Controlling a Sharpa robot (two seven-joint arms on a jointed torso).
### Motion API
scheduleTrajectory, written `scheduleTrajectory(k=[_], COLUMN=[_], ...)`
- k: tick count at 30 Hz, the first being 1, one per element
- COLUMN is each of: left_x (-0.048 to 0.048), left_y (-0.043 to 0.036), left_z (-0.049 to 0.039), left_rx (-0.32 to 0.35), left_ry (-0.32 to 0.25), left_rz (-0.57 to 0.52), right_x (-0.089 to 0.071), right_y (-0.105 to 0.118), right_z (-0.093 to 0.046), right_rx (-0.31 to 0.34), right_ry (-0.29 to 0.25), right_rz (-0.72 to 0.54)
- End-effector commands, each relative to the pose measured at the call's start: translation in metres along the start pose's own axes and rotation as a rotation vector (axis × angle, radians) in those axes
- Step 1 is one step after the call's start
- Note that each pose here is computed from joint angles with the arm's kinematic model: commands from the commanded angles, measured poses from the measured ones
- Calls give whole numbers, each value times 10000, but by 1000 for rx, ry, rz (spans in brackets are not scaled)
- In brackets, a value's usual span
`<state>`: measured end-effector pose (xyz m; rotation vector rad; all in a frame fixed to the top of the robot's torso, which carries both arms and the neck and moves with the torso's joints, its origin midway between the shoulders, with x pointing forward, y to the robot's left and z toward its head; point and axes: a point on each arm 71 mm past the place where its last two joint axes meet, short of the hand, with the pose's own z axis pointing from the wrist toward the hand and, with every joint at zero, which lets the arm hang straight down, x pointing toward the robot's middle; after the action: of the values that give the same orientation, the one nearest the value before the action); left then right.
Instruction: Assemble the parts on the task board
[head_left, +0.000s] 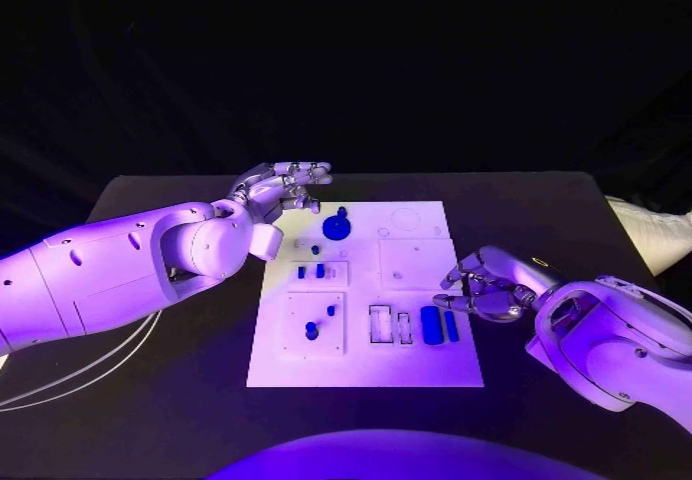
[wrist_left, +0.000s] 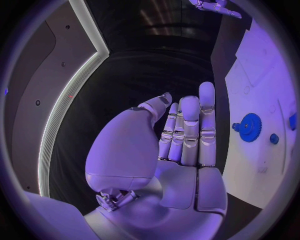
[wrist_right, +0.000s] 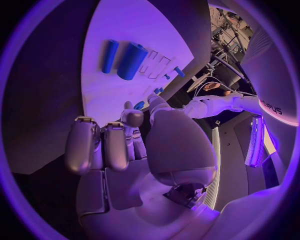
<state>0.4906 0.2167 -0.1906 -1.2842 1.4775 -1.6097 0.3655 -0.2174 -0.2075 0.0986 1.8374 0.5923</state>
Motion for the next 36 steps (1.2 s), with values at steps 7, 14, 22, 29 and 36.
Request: scheduleTrajectory(k=[7,14,22,29,36], left_x=[25,13,10,8,9], left_y=[26,31,38,46,51], left_z=[-2,-5,-3,-3,-6], left_rx=[-2,-3,-4,-5,-7], left_ry=[23,19,19,19,20], left_rz=[-6,-6,-6,-7,-8], right_x=[147,267,350,425,537], right_y=[-68,-23,5,33,48], right_z=[-32,-6,14,50,107], right_rx=[125,115,104,95,92], right_ry=[58,95,125,144,160], right_rz=[-74,-100,-129,-150,-159])
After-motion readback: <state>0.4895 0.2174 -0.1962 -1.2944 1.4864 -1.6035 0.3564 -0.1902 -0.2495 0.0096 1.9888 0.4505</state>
